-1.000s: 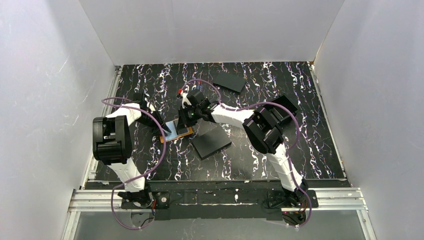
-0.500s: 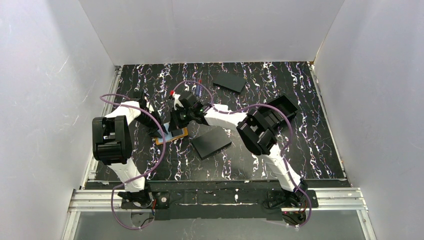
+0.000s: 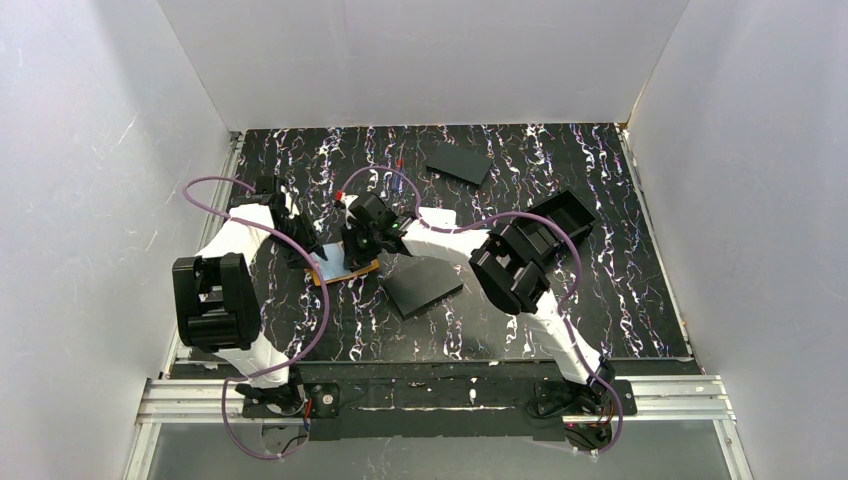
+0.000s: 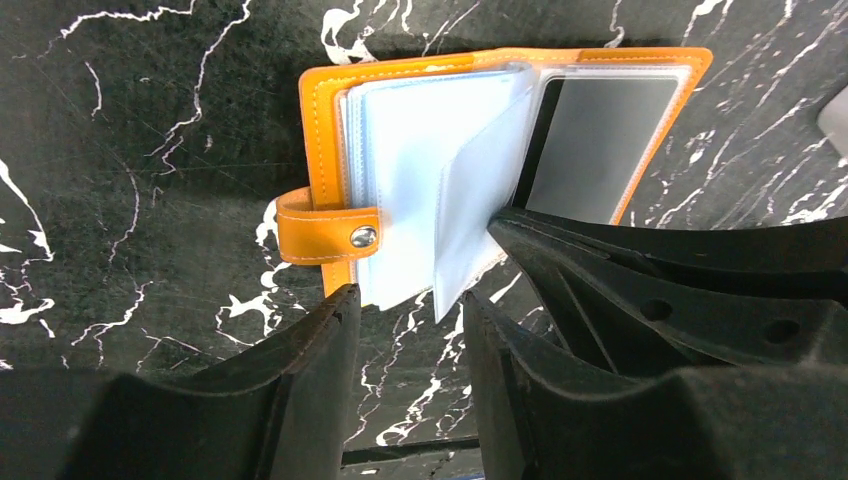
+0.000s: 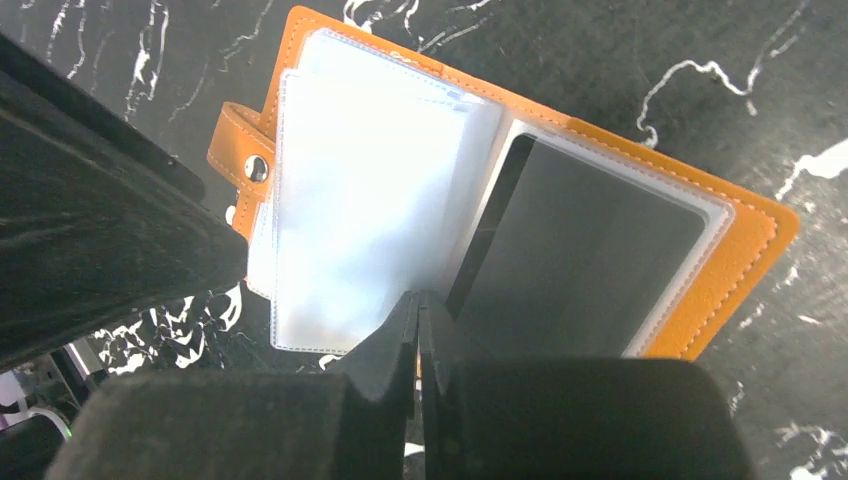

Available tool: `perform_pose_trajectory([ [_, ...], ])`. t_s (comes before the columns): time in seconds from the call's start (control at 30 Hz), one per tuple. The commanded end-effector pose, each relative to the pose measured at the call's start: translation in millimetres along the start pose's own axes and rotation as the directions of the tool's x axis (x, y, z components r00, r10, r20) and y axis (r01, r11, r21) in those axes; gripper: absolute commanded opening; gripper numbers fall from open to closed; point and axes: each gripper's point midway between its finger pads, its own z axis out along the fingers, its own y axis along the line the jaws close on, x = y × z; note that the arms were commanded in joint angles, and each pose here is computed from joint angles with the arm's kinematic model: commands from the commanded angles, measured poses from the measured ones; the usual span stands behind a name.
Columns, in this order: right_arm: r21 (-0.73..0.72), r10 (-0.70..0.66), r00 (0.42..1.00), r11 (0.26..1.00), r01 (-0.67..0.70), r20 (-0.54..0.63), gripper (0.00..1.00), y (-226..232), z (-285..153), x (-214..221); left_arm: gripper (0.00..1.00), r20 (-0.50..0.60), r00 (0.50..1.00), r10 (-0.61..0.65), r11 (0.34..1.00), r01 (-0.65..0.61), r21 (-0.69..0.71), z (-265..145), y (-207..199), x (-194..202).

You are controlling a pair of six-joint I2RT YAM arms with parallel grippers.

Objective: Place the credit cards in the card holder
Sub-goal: Insert the credit card into the card holder.

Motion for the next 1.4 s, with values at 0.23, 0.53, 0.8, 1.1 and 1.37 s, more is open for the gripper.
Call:
perform_pose_trajectory([
  [0.23, -0.057, 0.002, 1.000, 0.998, -0.002, -0.002, 0.09, 13.8, -20.1, -1.8, 0.43, -0.001, 0.998, -0.063, 0.942, 0.060, 0.331, -22.9, -63.6, -2.0],
  [0.53, -0.133, 0.045, 0.997, 0.991, -0.036, 0.066, 0.24, 22.4, -52.7, -20.1, 0.39, -0.072, 0.993, -0.090, 0.889, 0.113, 0.445, -14.4, -83.1, 2.3],
  [0.8, -0.180, 0.089, 0.992, 0.981, -0.072, 0.089, 0.24, 19.2, -53.5, -13.5, 0.36, -0.189, 0.978, -0.090, 0.910, 0.158, 0.384, 13.6, -66.8, 24.0],
  [1.1, -0.013, 0.056, 0.998, 0.998, -0.056, 0.035, 0.18, -27.2, -42.8, 12.7, 0.27, -0.209, 0.977, -0.040, 0.998, 0.048, 0.035, 27.5, 4.9, 35.5],
  [1.37, 0.028, -0.036, 0.999, 0.999, 0.035, 0.036, 0.20, -6.0, -55.8, -2.8, 0.29, -0.156, 0.988, 0.008, 1.000, -0.006, 0.019, 24.8, 11.9, 32.7],
])
